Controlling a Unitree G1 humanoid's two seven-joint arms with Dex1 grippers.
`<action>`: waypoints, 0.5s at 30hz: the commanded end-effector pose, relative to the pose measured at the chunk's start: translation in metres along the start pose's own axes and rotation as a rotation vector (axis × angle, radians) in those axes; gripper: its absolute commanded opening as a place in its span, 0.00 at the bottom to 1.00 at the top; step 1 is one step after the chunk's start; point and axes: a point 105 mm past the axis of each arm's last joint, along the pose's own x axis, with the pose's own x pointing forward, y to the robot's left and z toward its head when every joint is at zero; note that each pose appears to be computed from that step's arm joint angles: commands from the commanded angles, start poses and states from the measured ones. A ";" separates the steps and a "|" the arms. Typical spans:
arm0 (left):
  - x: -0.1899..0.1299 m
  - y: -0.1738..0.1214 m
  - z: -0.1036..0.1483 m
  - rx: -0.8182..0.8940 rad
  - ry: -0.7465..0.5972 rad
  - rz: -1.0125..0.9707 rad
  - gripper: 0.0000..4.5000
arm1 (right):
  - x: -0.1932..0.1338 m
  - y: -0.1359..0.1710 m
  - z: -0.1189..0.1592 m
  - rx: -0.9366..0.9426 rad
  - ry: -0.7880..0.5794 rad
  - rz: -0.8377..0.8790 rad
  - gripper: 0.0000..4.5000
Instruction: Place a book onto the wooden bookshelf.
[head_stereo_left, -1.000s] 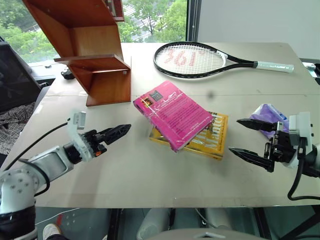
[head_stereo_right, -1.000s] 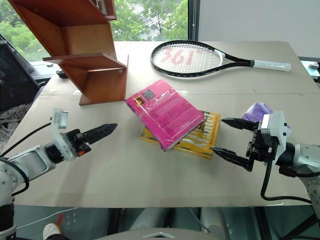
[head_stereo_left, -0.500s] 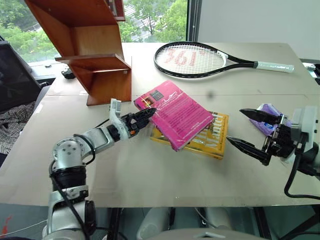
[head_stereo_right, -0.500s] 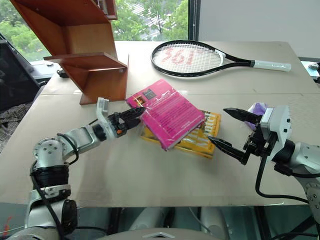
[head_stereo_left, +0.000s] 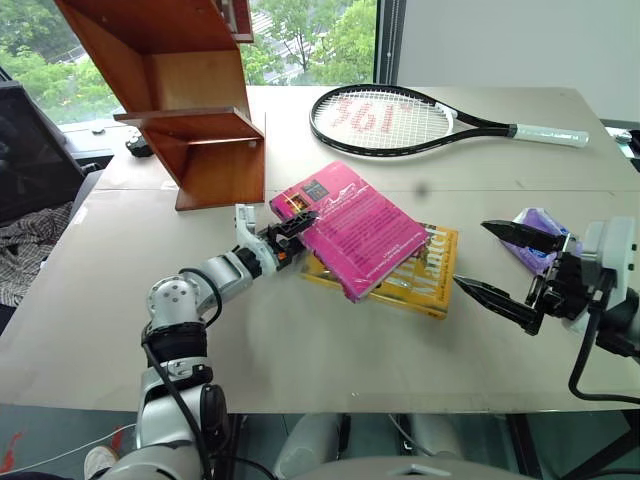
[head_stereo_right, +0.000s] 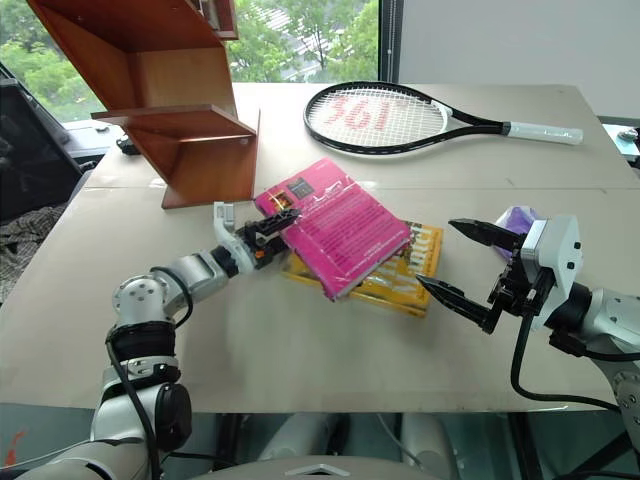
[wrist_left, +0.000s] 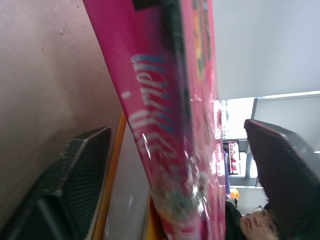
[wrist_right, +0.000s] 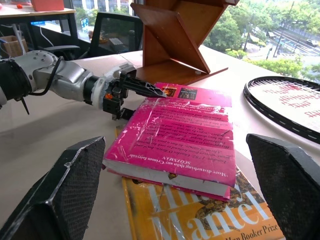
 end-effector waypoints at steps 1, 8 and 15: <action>0.009 -0.004 0.001 0.006 -0.006 -0.050 0.41 | 0.002 0.002 0.007 -0.043 -0.018 0.017 1.00; -0.004 -0.009 0.011 -0.001 -0.040 -0.106 0.06 | 0.001 0.003 0.006 -0.045 -0.006 0.020 1.00; -0.042 -0.127 0.063 0.285 -0.219 -0.269 0.06 | 0.009 -0.009 0.004 -0.044 -0.042 0.010 1.00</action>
